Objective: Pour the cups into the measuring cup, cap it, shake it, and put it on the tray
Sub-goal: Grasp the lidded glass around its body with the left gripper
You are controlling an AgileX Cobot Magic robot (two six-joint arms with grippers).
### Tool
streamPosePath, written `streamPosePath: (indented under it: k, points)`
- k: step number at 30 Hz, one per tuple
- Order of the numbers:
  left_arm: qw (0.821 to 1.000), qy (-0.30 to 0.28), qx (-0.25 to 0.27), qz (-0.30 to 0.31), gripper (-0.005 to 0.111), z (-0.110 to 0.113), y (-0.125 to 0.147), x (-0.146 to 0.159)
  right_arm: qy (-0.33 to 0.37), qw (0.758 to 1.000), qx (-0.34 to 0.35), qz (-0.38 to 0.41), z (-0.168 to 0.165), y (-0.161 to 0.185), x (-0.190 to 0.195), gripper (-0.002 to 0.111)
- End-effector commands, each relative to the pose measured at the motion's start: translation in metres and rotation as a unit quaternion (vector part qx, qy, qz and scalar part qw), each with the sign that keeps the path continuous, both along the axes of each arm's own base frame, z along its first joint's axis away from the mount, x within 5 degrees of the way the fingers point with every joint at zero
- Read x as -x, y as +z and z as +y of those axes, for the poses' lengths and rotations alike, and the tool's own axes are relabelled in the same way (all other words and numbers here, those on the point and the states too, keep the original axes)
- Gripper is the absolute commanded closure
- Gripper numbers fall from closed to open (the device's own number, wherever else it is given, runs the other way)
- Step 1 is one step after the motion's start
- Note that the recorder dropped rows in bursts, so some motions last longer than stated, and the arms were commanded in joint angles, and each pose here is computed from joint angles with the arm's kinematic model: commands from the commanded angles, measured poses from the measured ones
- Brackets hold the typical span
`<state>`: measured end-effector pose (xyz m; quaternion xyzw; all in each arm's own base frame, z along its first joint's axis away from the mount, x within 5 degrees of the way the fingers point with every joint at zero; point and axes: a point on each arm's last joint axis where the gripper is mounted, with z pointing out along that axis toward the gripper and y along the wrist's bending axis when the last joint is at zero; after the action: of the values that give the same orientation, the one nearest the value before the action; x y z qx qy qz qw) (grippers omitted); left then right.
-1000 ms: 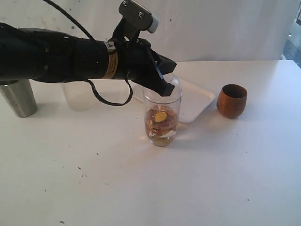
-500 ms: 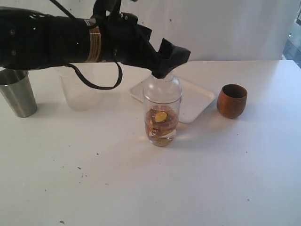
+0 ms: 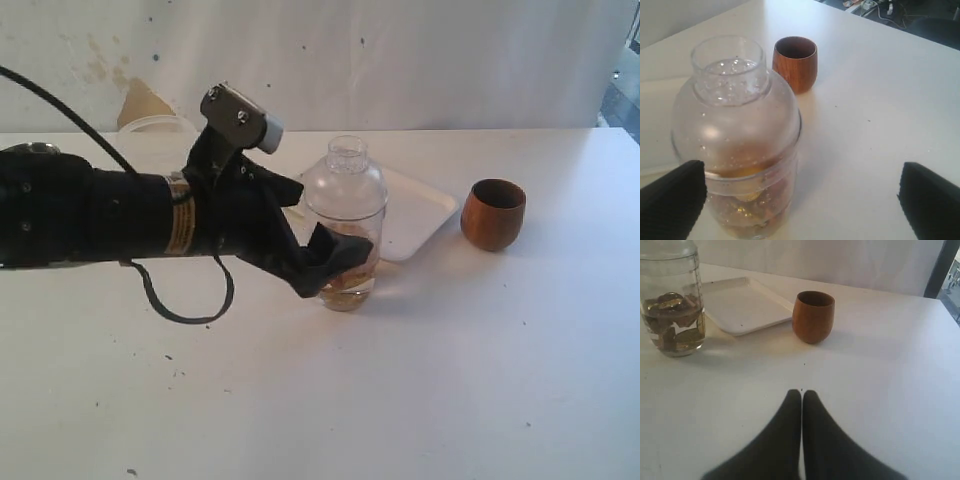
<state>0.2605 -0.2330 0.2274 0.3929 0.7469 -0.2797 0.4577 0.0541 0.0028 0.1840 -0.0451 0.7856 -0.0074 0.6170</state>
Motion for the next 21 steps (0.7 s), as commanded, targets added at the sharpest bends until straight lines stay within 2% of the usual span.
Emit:
streamPosePath:
  k: [1, 6, 10, 14, 18, 21]
  points:
    - [1.000, -0.010, 0.005, -0.007, 0.002, -0.005, -0.025, -0.003, 0.001, 1.000, -0.002, -0.007, 0.000, 0.001, 0.000, 0.107]
    - [0.999, 0.023, 0.035, 0.006, 0.002, -0.011, -0.055, -0.016, 0.001, 1.000, -0.002, -0.007, 0.000, 0.001, 0.000, 0.107]
    - [0.998, 0.041, 0.047, -0.003, 0.002, -0.013, -0.067, -0.022, 0.001, 1.000, -0.002, -0.007, 0.000, 0.001, 0.000, 0.107]
    - [0.997, 0.029, 0.054, -0.036, 0.002, -0.015, -0.074, -0.025, 0.001, 1.000, -0.002, -0.007, 0.000, 0.001, 0.000, 0.107]
    - [0.993, 0.025, 0.084, -0.081, 0.002, -0.020, -0.080, -0.031, 0.001, 1.000, -0.002, -0.007, 0.000, 0.001, 0.000, 0.107]
    - [0.993, 0.029, 0.087, -0.079, 0.002, -0.026, -0.088, -0.040, 0.001, 1.000, -0.002, -0.007, 0.000, 0.001, 0.000, 0.107]
